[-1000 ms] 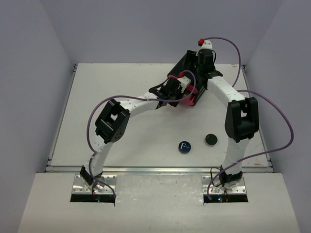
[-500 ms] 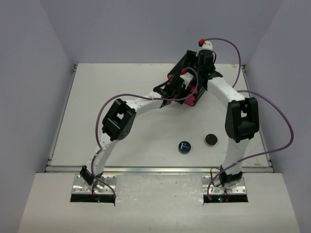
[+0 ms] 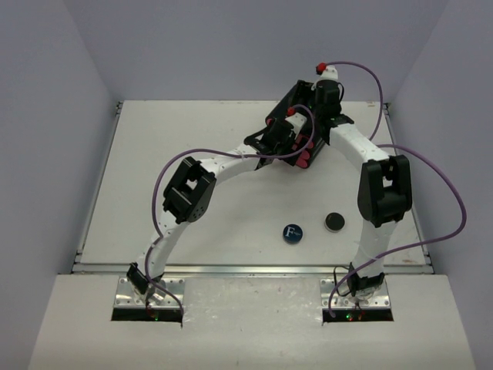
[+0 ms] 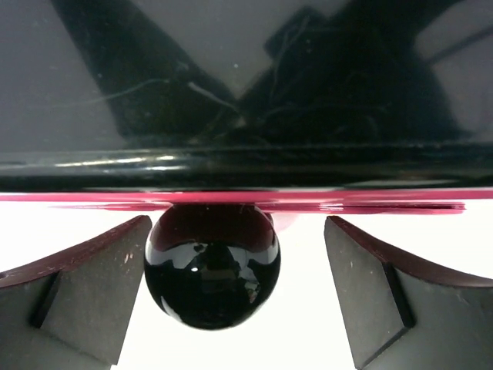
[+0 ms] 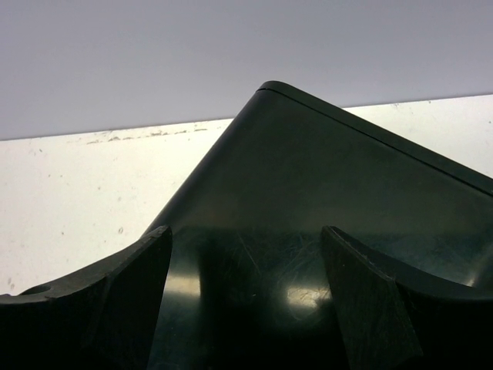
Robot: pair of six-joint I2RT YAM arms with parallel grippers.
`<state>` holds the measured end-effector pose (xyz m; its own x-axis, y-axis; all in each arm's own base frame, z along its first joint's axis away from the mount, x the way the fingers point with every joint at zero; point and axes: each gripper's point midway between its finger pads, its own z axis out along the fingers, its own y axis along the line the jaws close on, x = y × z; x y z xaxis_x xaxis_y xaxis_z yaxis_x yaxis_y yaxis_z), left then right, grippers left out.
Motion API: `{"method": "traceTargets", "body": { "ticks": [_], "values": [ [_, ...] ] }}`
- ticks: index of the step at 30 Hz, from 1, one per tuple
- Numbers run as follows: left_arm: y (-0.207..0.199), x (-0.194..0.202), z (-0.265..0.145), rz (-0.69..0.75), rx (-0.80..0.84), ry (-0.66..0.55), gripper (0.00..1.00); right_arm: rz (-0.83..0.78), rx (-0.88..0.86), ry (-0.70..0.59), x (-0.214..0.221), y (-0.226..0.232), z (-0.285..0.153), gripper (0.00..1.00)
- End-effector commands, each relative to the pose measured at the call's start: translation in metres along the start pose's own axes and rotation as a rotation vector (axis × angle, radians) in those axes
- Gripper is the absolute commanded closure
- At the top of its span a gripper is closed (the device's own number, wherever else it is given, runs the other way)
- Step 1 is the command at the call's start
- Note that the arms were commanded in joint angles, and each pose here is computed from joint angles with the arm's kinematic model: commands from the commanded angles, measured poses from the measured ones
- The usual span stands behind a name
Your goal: Organize the makeup
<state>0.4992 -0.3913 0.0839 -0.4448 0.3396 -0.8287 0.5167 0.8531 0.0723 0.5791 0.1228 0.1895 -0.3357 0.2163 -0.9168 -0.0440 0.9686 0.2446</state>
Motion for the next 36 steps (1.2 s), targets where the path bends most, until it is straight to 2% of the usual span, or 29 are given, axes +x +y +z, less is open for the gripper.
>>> {"method": "traceTargets", "body": {
  "ticks": [1, 9, 15, 18, 20, 23, 26, 29, 33, 36],
  "values": [
    [0.001, -0.031, 0.0, -0.041, 0.0, -0.077, 0.08, -0.006, 0.034, 0.199, 0.061, -0.013, -0.012, 0.2],
    [-0.004, -0.013, -0.004, -0.029, 0.033, -0.029, 0.07, -0.011, 0.0, 0.164, 0.053, -0.008, -0.018, 0.2],
    [0.001, -0.025, -0.038, -0.015, 0.047, -0.078, 0.05, -0.005, -0.032, 0.153, 0.048, -0.003, -0.021, 0.2],
    [0.004, -0.037, -0.054, 0.02, 0.045, -0.096, 0.03, -0.011, -0.032, 0.106, 0.03, -0.002, -0.028, 0.18],
    [0.005, -0.044, -0.065, 0.034, 0.053, -0.111, 0.0, -0.029, -0.03, 0.085, 0.016, -0.008, -0.038, 0.15],
    [0.005, -0.038, -0.074, 0.051, 0.064, -0.101, 0.0, -0.072, -0.021, 0.045, -0.003, -0.014, -0.062, 0.02],
    [0.008, -0.02, -0.08, 0.057, 0.063, -0.066, 0.0, -0.143, 0.002, 0.025, -0.011, -0.024, -0.081, 0.01],
    [0.005, -0.005, -0.083, 0.052, 0.079, -0.048, 0.01, -0.198, -0.044, 0.04, -0.007, -0.026, -0.097, 0.01],
    [0.002, 0.019, -0.074, 0.012, 0.108, 0.004, 0.13, -0.23, -0.135, 0.12, 0.016, -0.024, -0.114, 0.01],
    [-0.004, 0.028, -0.064, -0.019, 0.135, 0.02, 0.24, -0.228, -0.127, 0.128, 0.025, -0.028, -0.124, 0.01]
  ]
}}
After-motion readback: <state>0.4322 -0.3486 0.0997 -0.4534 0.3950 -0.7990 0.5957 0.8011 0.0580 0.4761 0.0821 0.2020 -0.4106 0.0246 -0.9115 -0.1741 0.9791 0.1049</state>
